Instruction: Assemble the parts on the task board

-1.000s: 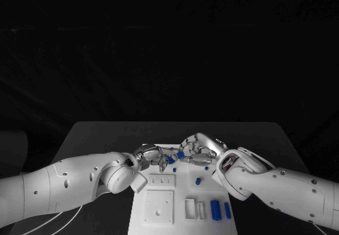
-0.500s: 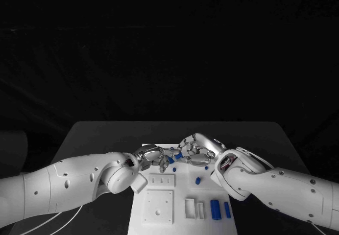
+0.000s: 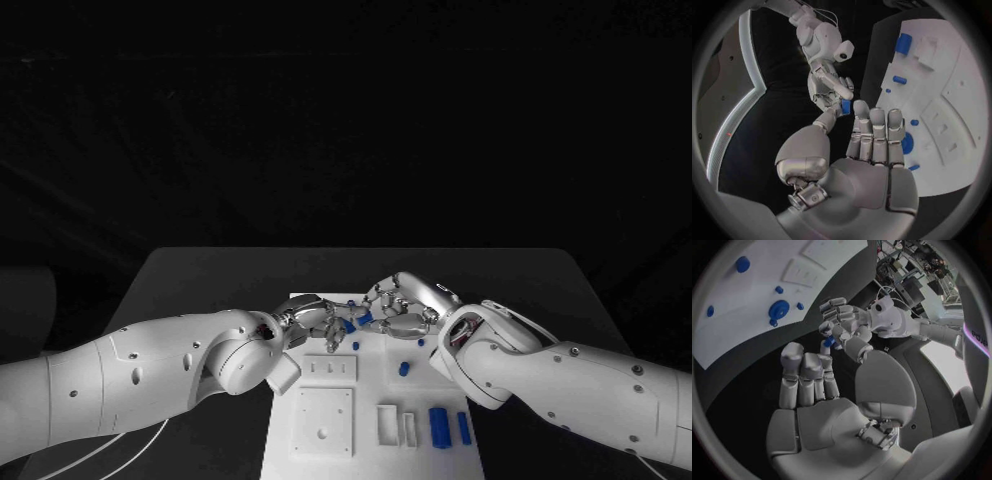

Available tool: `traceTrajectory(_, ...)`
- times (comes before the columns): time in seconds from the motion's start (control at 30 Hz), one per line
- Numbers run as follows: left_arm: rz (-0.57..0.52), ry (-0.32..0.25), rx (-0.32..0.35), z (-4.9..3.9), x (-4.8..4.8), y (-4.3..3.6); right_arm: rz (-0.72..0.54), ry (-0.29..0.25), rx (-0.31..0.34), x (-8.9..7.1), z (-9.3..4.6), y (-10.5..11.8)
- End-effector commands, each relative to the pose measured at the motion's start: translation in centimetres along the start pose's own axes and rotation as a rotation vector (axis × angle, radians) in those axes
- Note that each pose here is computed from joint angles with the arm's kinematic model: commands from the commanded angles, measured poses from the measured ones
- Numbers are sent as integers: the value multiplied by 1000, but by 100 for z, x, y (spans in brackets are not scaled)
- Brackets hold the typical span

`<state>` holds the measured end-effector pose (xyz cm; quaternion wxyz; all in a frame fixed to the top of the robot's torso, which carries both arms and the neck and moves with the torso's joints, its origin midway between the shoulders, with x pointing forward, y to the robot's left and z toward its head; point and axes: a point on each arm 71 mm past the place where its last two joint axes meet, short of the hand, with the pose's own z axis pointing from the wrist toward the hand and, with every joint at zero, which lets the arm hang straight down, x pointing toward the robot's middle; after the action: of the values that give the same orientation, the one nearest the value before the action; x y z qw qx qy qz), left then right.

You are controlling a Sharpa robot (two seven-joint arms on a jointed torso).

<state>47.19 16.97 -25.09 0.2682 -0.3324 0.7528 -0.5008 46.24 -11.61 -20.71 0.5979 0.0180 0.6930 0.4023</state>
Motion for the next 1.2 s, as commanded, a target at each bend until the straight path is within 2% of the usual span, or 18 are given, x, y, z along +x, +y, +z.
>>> traceTrajectory(0.03, 1, 36, 4, 3, 38, -8, -1, 15, -2, 15, 3, 1)
traceTrajectory(0.23, 2, 63, 7, 6, 66, -13, 0, 24, -2, 30, 12, 10)
traceTrajectory(0.37, 7, 47, 3, 6, 50, -9, 5, 28, -2, 33, 13, 8)
traceTrajectory(0.77, 8, 46, 4, 7, 47, -10, 6, 33, 1, 39, 18, 8)
traceTrajectory(1.2, 1, 16, 27, 2, 12, -22, 0, 44, 17, 34, 15, -34)
